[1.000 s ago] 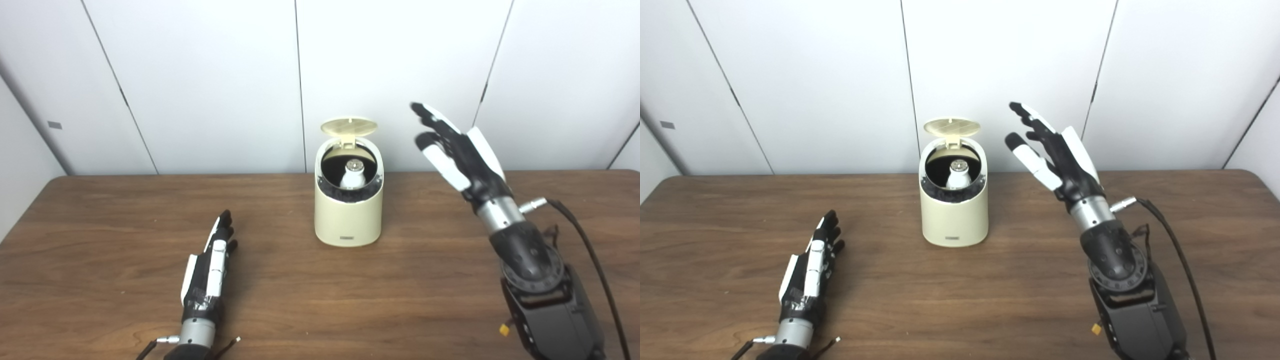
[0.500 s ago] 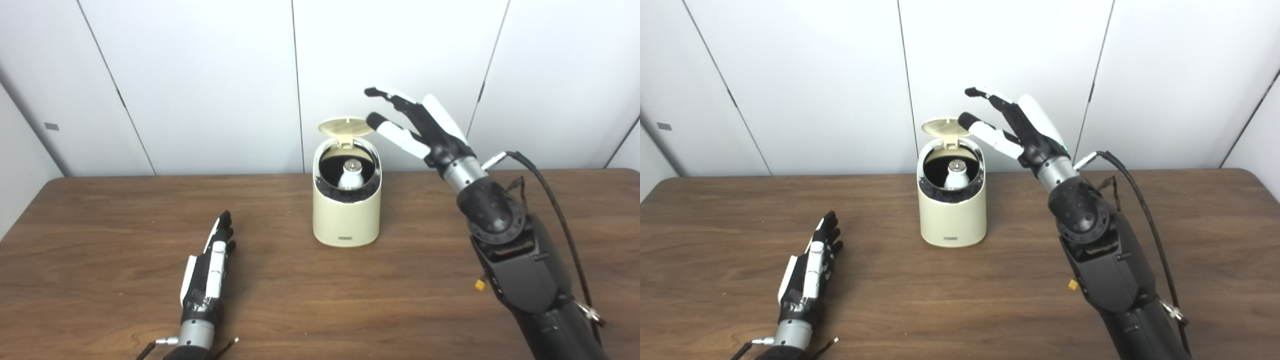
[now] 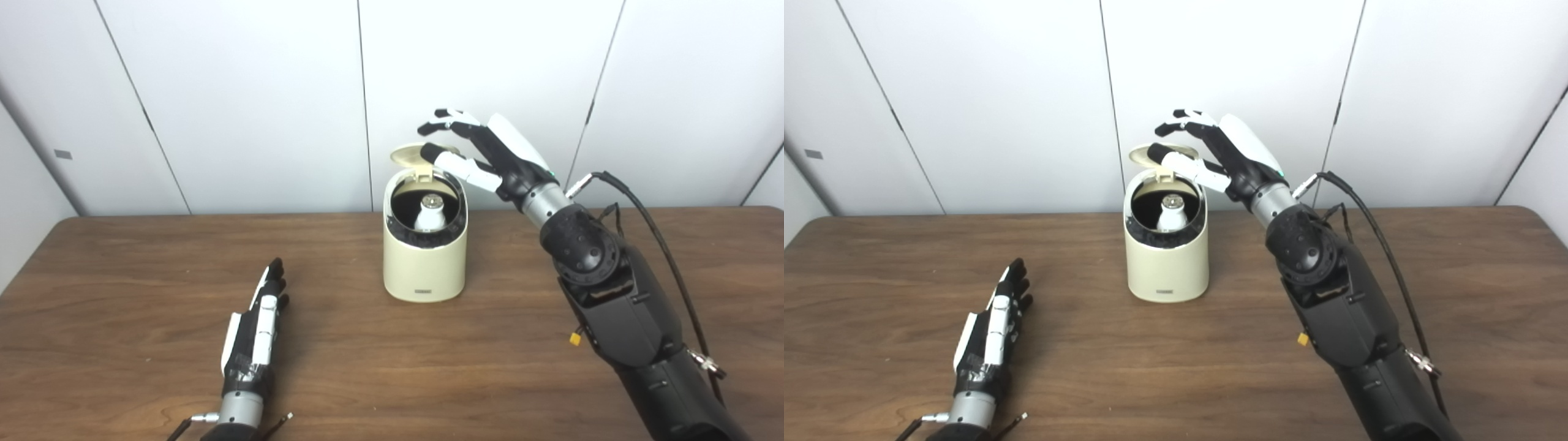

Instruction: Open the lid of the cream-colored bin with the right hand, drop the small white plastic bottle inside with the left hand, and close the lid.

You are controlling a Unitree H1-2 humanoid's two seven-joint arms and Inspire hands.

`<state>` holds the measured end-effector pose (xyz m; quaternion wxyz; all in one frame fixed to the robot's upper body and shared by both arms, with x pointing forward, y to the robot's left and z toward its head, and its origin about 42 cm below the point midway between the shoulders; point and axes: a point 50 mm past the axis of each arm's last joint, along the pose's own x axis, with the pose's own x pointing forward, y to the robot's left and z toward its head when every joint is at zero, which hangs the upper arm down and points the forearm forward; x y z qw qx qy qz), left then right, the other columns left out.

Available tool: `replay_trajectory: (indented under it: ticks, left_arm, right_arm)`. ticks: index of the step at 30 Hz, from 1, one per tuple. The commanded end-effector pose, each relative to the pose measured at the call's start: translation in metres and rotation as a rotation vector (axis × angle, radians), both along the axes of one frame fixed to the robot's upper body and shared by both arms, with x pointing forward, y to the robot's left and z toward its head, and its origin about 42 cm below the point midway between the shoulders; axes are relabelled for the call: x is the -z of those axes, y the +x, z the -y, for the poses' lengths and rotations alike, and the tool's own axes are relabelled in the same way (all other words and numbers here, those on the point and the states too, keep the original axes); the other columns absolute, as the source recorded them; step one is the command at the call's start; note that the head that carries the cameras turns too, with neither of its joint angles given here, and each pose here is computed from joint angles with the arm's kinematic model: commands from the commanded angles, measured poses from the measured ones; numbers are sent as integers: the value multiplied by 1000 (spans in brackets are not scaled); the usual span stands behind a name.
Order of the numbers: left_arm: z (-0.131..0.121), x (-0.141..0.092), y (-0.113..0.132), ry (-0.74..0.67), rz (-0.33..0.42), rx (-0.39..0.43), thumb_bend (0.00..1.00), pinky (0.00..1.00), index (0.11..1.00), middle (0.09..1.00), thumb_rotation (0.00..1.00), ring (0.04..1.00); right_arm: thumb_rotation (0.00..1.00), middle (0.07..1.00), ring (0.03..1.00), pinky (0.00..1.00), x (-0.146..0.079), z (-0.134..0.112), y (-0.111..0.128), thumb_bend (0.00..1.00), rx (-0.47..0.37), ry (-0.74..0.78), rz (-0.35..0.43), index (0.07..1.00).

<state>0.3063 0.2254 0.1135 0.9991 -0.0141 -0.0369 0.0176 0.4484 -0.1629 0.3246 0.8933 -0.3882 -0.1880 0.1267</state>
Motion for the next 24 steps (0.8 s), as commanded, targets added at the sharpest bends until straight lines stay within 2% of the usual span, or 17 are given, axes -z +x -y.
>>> replay_trajectory:
  ticks: [1, 11, 17, 24]
  left_arm:
    - [11, 14, -10, -23, -58, 9, 602, 1000, 1000, 1000, 990, 1000]
    - [12, 12, -8, -29, -45, 6, 585, 1000, 1000, 1000, 995, 1000]
    - [12, 12, -8, -29, -41, 0, 581, 1000, 1000, 1000, 998, 1000]
    - [12, 12, -9, -24, -43, 2, 587, 1000, 1000, 1000, 1000, 1000]
  right_arm:
    - [1000, 916, 963, 961, -31, -1, -1, 672, -28, -17, 102, 728]
    - [1000, 877, 950, 930, -27, 8, -3, 663, 3, -52, 84, 702]
    - [1000, 973, 999, 954, -22, 10, -8, 674, 9, -69, 69, 677]
    - [1000, 987, 1000, 936, -14, 13, -11, 679, 15, -94, 61, 661]
